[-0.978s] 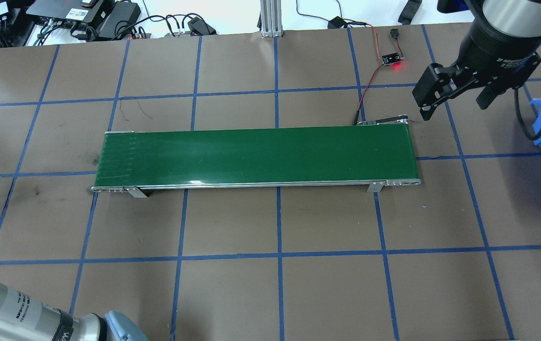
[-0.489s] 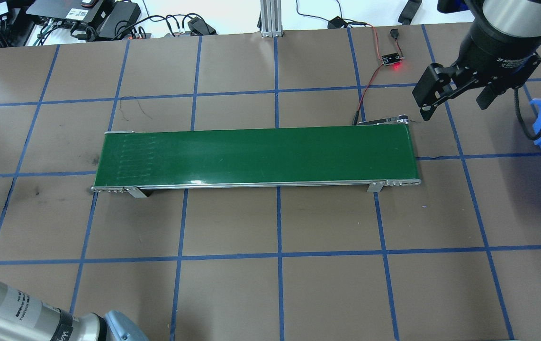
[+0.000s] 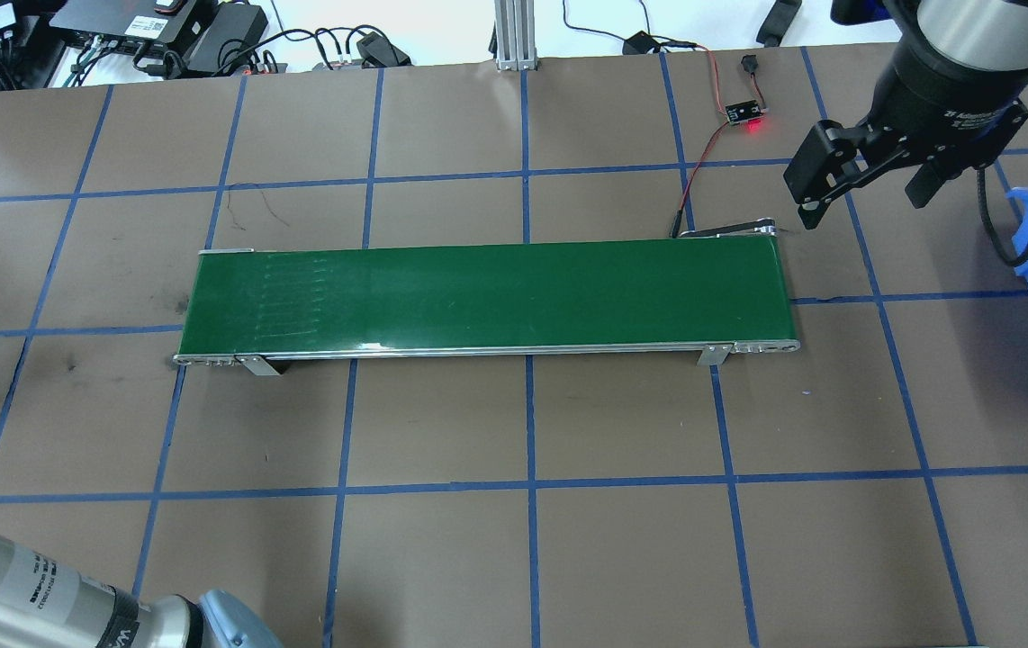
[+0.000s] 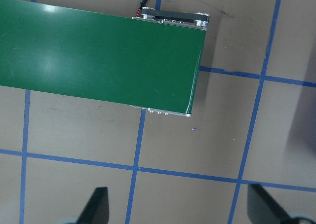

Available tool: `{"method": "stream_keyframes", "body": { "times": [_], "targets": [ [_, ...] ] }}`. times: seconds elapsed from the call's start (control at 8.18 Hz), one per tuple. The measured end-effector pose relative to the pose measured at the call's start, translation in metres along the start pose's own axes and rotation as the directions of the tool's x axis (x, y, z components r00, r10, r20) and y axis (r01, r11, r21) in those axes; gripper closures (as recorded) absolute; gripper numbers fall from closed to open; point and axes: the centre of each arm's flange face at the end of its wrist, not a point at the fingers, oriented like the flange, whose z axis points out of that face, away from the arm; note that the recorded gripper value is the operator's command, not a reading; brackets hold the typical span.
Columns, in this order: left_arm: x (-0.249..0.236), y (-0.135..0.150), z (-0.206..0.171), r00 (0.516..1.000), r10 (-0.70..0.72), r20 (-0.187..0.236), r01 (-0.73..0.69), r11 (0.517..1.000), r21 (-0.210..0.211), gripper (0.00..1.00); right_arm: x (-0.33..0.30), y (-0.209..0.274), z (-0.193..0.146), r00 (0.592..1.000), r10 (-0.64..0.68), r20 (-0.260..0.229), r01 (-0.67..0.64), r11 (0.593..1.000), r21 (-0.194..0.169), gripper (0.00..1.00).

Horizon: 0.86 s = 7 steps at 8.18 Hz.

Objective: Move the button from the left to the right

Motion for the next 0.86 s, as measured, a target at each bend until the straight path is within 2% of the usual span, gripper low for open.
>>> {"method": "stream_keyframes", "body": {
  "times": [0.24,0.37,0.49,0.61,0.86],
  "targets": [
    [0.001,0.004,-0.016,1.000,0.008,0.015,-0.008,1.000,0.015,1.00,0.000,0.000,0.000,1.000,-0.001,0.000,0.001,1.000,0.000,0.00],
    [0.004,0.007,-0.034,0.999,0.023,0.034,-0.024,0.999,0.032,1.00,0.000,0.000,0.000,1.000,-0.001,0.000,0.001,1.000,0.000,0.00],
    [0.018,0.009,-0.063,0.998,0.040,0.055,-0.043,0.997,0.066,1.00,0.000,0.000,0.000,1.000,-0.001,0.000,0.001,1.000,0.000,0.00],
    [0.046,0.011,-0.100,0.996,0.059,0.071,-0.066,0.992,0.105,1.00,0.000,0.000,0.000,1.000,-0.001,0.000,0.001,1.000,0.000,0.00],
    [0.130,0.014,-0.174,0.990,0.076,0.118,-0.096,0.979,0.178,1.00,0.000,0.000,0.000,1.000,-0.001,0.000,0.001,1.000,0.000,0.00]
  ]
}}
